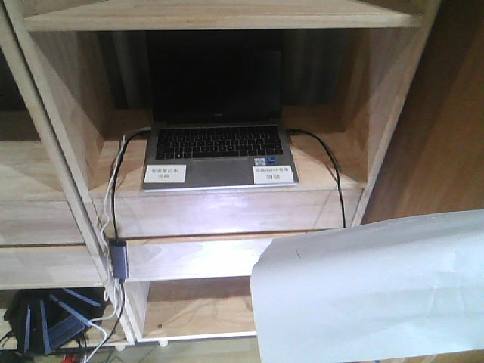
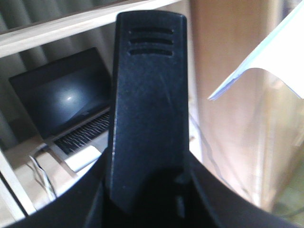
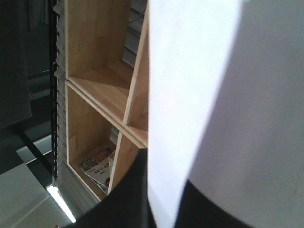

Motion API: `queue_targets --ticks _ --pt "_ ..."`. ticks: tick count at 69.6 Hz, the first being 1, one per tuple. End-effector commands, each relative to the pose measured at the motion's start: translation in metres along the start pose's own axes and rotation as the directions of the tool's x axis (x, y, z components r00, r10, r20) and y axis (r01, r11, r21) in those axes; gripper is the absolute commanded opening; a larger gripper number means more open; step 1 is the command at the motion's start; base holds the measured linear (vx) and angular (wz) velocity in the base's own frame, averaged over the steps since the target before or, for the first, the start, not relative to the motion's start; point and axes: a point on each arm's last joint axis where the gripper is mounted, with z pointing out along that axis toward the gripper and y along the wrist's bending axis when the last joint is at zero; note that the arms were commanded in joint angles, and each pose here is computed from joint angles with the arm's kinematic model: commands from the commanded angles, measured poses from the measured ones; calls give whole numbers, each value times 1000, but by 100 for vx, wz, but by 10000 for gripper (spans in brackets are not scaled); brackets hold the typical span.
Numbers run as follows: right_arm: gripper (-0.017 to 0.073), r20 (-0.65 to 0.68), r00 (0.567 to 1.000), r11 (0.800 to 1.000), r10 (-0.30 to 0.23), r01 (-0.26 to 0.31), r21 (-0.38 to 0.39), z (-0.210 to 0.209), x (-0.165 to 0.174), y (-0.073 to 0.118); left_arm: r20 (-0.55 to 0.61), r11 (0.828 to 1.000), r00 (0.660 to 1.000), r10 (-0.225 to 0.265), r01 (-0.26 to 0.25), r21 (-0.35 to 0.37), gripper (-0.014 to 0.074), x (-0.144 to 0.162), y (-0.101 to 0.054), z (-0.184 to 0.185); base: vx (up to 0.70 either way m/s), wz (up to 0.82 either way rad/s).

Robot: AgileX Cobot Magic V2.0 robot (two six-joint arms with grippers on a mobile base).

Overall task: Grab stapler and paper to desk for stapling
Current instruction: 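Drive the base away from the shelf toward the wooden desk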

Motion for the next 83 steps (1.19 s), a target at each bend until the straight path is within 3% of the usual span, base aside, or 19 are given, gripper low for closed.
queue_targets --ticks 1,53,83 --pt "-2 10 1000 997 -6 7 -75 5 -4 12 128 1000 992 -13 17 -26 -7 -18 4 -3 -26 -5" --pt "-2 10 1000 997 -6 7 -76 5 -4 12 128 1000 992 -13 17 -26 -7 -18 4 -3 -22 1" --pt "-2 10 1000 997 -6 7 -75 5 -4 12 128 1000 992 -13 17 -26 -7 -18 4 -3 -5 30"
